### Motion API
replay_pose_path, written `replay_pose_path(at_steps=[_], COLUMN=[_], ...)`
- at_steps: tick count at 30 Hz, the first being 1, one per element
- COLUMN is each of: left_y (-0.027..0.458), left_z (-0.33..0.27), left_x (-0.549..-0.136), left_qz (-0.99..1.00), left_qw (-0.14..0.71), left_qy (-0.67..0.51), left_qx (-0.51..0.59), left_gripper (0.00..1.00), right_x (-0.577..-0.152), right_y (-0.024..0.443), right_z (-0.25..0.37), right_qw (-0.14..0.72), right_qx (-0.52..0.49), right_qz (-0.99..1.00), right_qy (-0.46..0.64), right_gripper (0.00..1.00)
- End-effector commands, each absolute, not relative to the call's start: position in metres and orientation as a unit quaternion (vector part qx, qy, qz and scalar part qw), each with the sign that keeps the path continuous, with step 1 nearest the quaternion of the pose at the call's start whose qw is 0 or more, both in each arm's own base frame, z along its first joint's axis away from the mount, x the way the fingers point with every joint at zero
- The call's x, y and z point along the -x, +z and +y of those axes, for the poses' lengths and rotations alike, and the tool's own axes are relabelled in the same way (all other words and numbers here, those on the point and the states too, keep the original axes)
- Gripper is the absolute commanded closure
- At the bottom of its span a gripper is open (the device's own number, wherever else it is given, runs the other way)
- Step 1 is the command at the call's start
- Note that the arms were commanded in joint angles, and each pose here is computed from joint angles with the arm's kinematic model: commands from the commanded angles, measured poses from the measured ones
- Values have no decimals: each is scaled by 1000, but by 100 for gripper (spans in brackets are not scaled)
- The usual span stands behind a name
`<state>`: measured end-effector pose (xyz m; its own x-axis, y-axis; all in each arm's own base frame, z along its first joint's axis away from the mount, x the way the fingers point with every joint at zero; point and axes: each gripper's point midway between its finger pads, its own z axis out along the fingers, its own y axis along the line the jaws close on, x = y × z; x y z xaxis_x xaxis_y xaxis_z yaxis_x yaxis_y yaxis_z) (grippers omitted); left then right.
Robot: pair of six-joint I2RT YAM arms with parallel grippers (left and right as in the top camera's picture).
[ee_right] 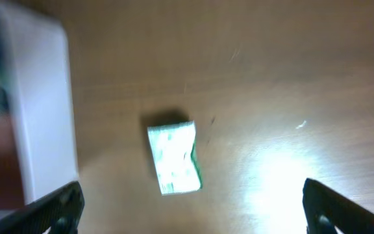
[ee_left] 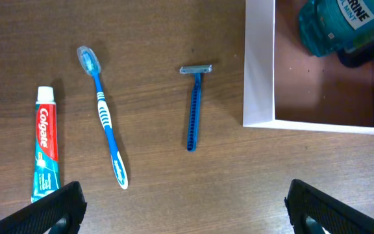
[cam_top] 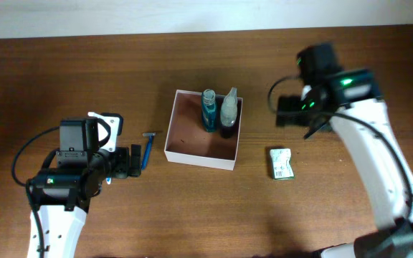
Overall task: Pack container
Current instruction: 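Grasp the green Dettol soap bar with the right gripper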
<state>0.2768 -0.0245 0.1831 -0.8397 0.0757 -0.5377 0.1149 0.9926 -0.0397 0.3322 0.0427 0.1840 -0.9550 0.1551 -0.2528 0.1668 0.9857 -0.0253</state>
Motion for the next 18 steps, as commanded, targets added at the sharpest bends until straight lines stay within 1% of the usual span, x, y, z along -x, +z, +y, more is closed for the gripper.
replay_pose_path(at_steps=[1,3,4,7,14,18], left_y=[189,189,189,189,189,189], left_z=[-28,-28,-28,-28,-28,-27], left_x=[-279,-279,-279,-279,-279,-279], left_qz=[956,956,956,956,956,956], left_qw=[285,285,285,285,285,285], left_qy=[-44,-44,-44,-44,-43,-43], left_qx=[-48,-48,-48,-48,-48,-48], left_gripper=[1,1,1,1,1,1], right_x=[-313,-310,-306,-303,-293,-289], right_y=[115,90,67,40,1,-7], right_z=[58,60,59,59,57,56], right_qw=[70,68,68,68,26,10], right_qx=[-62,-55,-55,-54,-54,-54], right_qz=[995,996,996,996,998,998], right_qy=[18,25,24,24,14,11], right_gripper=[1,1,1,1,1,0])
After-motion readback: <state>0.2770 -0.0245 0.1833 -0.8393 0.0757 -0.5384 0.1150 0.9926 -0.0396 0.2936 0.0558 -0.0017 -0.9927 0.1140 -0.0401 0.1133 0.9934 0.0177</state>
